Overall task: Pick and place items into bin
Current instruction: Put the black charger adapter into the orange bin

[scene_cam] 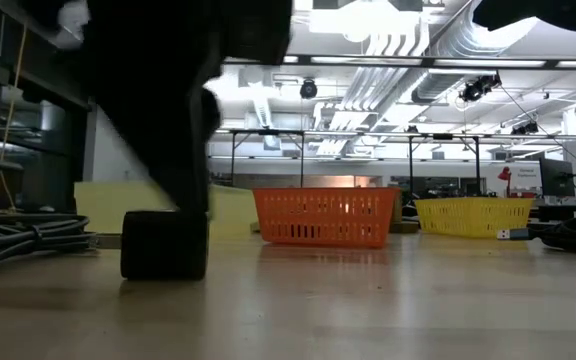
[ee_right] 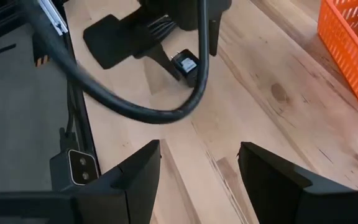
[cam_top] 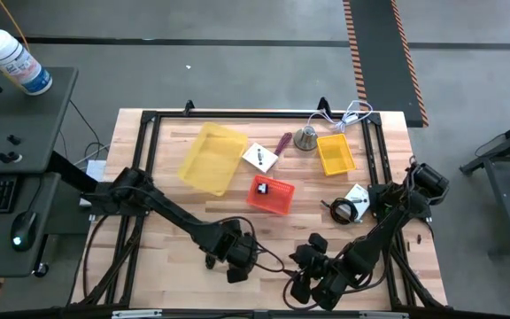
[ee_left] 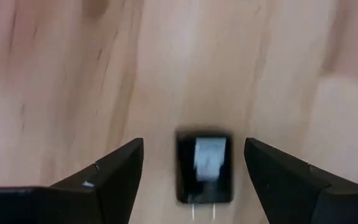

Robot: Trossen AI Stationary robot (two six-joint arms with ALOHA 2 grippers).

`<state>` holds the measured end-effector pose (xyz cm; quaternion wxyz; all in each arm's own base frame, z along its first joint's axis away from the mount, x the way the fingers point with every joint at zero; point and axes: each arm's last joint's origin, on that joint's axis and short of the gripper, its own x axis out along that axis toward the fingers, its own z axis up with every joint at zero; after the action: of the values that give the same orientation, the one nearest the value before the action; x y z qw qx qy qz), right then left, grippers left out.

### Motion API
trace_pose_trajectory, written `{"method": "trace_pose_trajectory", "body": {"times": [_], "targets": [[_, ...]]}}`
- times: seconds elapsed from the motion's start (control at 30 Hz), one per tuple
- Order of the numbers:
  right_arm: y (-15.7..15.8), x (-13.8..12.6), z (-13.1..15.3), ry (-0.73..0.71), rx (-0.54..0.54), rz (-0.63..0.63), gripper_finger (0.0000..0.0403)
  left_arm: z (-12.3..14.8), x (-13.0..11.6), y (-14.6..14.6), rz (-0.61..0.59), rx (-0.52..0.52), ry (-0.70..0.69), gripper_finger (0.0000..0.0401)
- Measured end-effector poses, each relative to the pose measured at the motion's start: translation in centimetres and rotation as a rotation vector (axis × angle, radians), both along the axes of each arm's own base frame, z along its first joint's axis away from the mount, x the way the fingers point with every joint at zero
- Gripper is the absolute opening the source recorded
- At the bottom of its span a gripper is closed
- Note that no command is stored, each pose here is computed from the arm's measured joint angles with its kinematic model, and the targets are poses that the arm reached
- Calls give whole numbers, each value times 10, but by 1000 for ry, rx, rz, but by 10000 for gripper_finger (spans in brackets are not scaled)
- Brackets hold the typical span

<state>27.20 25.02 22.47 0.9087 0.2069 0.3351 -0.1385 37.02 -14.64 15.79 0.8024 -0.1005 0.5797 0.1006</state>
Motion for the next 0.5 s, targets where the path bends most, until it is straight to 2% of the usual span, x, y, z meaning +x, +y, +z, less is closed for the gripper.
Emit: {"method": "trace_pose_trajectory", "body": {"times": [0.33, 0.5], "targets": [[0, 0, 0, 2, -6, 5, 206, -12, 2, -2, -3, -22, 33, 265], [0, 0, 0, 1, -6, 6, 206, -12, 2, -2, -2, -22, 31, 233]]}}
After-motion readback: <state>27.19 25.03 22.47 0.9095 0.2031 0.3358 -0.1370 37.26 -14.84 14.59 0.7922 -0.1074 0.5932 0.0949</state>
